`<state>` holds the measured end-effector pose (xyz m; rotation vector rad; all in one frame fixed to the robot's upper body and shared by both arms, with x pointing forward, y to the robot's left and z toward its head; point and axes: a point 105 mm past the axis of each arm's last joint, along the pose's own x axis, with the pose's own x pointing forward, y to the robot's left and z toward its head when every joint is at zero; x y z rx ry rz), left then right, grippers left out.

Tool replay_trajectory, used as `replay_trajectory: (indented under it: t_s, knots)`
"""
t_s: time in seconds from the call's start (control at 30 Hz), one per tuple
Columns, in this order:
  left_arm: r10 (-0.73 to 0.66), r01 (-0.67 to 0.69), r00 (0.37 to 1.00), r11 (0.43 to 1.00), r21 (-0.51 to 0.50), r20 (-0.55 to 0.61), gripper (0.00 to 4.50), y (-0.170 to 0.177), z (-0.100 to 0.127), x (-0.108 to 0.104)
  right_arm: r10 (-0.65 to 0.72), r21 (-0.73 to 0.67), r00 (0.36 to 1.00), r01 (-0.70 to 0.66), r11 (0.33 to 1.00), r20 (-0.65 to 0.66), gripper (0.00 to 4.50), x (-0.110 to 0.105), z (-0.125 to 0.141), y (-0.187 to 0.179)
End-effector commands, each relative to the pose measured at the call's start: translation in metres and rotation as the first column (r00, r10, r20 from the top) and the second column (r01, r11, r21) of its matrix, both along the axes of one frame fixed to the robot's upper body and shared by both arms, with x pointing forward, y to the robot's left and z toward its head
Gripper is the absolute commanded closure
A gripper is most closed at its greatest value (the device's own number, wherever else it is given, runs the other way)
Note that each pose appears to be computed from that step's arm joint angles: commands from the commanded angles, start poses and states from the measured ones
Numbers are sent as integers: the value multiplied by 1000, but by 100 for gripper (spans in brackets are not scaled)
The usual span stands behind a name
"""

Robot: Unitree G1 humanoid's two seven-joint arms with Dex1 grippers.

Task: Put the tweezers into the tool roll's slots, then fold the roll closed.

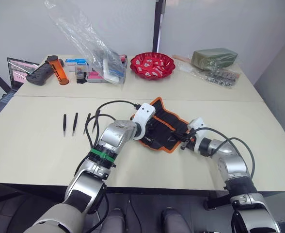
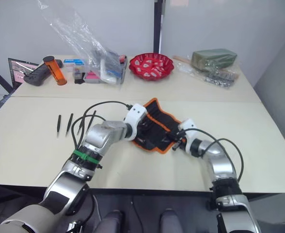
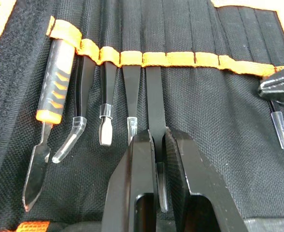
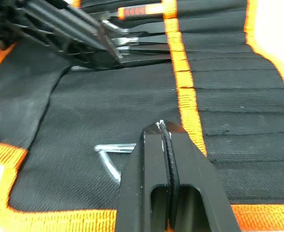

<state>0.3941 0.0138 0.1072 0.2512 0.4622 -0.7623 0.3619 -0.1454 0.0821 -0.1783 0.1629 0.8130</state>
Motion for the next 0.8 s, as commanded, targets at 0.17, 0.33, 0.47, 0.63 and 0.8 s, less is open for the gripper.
replay_trajectory:
  t_s: [0.17, 0.33, 0.47, 0.63, 0.8]
  knots:
    - [-86, 83, 993, 995, 48, 84, 450, -2, 12, 2, -2, 26, 999, 3, 1000, -52, 449, -7, -9, 1]
    - [-95, 88, 991, 993, 81, 91, 450, 15, 11, 2, 32, 117, 999, -33, 993, 9, 449, -4, 26, 3]
    - [-117, 101, 985, 988, 120, 129, 450, 19, 23, 5, 28, 101, 999, -31, 994, 34, 449, 1, 36, 2]
    - [-127, 108, 979, 986, 125, 157, 450, 15, 39, 8, -7, 86, 1000, 5, 996, 23, 449, 9, 29, -2]
    - [-136, 116, 977, 985, 124, 166, 450, 7, 43, 7, -25, 48, 1000, 26, 999, -15, 449, 11, 12, -4]
